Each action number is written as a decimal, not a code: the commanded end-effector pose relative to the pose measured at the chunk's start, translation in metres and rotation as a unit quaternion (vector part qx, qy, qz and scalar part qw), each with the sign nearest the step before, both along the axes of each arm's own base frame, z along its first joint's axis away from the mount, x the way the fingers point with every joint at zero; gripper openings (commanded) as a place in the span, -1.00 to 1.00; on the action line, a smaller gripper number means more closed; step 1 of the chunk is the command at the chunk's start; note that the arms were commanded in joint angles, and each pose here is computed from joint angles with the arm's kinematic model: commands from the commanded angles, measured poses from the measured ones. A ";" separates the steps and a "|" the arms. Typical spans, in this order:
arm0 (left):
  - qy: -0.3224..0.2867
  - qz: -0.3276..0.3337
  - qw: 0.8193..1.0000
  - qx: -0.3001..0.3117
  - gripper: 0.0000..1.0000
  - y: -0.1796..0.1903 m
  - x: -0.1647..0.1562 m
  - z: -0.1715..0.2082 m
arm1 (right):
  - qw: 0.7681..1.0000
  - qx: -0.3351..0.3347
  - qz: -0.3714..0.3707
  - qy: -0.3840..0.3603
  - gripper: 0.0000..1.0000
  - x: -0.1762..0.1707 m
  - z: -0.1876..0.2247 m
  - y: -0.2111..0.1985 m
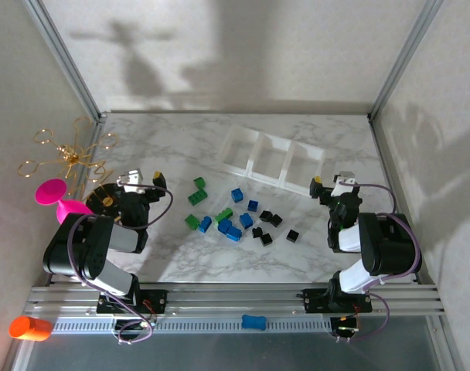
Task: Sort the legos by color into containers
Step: Pick up the lego from the center of the table.
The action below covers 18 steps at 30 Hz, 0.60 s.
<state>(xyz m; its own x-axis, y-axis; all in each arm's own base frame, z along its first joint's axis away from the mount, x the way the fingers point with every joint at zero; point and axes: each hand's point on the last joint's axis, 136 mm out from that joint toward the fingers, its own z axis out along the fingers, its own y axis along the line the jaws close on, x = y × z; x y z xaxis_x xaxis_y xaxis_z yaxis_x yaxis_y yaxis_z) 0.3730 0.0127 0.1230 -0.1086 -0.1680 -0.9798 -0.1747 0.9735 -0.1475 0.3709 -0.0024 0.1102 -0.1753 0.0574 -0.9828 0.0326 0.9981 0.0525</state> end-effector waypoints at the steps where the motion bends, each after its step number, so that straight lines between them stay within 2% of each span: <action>1: -0.008 -0.004 1.000 0.005 0.99 0.001 0.004 0.007 | 1.000 -0.006 0.002 -0.023 0.98 0.005 0.013 0.001; 8: -0.008 -0.003 1.000 0.006 0.99 0.001 0.004 0.007 | 1.000 -0.008 0.012 -0.013 0.98 0.008 0.014 0.004; 11: -0.012 -0.005 1.000 0.007 0.99 0.000 0.004 0.010 | 1.000 -0.004 0.010 -0.005 0.98 0.019 0.027 0.004; 15: 0.016 -0.022 0.999 0.022 0.99 -0.010 0.015 0.018 | 1.000 0.008 -0.009 0.008 0.98 0.019 0.029 -0.002; 18: 0.013 -0.026 0.999 0.036 0.99 -0.017 0.013 0.028 | 0.999 0.020 -0.043 0.005 0.97 0.015 0.034 -0.013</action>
<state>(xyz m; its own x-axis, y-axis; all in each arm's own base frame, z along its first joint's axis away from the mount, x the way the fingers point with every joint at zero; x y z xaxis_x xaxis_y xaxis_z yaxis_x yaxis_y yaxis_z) 0.3854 0.0048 0.1433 -0.1205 -0.1352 -0.9835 -0.1522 0.9815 -0.1163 0.3883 -0.0056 0.1471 -0.1515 0.0758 -0.9855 0.0534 0.9962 0.0684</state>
